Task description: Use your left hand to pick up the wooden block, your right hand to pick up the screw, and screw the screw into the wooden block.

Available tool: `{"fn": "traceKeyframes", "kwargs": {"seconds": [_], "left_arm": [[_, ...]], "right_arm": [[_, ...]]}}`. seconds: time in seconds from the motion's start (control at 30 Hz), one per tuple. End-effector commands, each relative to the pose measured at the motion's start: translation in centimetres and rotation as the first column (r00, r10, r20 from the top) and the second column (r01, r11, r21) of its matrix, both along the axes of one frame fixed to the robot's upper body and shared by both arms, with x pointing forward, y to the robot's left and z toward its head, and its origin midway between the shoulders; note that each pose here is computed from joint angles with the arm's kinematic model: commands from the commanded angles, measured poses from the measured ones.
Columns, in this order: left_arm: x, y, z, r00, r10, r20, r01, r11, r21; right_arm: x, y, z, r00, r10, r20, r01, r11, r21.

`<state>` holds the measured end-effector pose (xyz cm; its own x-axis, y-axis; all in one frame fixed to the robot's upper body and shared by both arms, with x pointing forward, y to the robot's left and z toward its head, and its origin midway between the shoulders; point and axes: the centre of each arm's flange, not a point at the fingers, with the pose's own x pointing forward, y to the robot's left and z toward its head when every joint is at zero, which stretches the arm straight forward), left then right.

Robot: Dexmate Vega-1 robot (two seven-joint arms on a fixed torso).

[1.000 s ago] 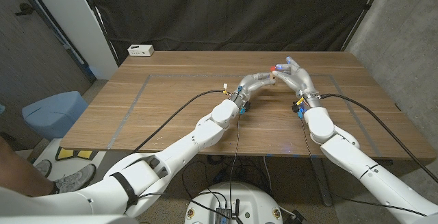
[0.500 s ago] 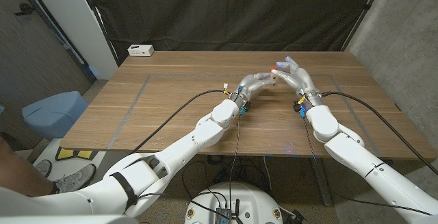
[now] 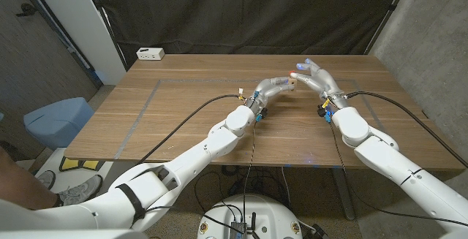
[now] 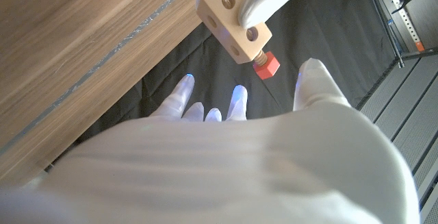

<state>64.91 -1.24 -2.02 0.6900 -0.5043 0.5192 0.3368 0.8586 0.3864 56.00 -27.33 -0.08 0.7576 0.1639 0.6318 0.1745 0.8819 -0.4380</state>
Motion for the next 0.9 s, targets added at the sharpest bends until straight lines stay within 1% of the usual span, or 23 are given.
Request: {"fn": "traceKeyframes", "kwargs": {"seconds": [0.03, 0.27, 0.43, 0.63, 0.9], "left_arm": [[-0.2, 0.3, -0.1, 1.000, 0.016, 0.013, -0.016, 1.000, 0.015], [-0.3, 0.4, -0.2, 1.000, 0.017, 0.015, -0.017, 1.000, 0.017], [-0.4, 0.5, -0.3, 1.000, 0.015, 0.017, -0.016, 1.000, 0.019], [-0.6, 0.6, -0.3, 1.000, 0.018, 0.022, -0.019, 1.000, 0.022], [-0.8, 0.6, -0.4, 1.000, 0.017, 0.025, -0.017, 1.000, 0.025]], "right_arm": [[-1.0, -0.7, 1.9, 0.999, -0.021, -0.041, 0.016, 0.994, -0.113], [-1.8, -0.9, 3.3, 0.997, -0.042, -0.068, 0.028, 0.982, -0.188], [-2.4, -1.0, 4.4, 0.995, -0.061, -0.081, 0.039, 0.968, -0.247], [-3.3, -1.1, 6.1, 0.992, -0.088, -0.089, 0.055, 0.945, -0.323], [-4.2, -1.1, 8.6, 0.988, -0.115, -0.102, 0.061, 0.904, -0.423]]}}
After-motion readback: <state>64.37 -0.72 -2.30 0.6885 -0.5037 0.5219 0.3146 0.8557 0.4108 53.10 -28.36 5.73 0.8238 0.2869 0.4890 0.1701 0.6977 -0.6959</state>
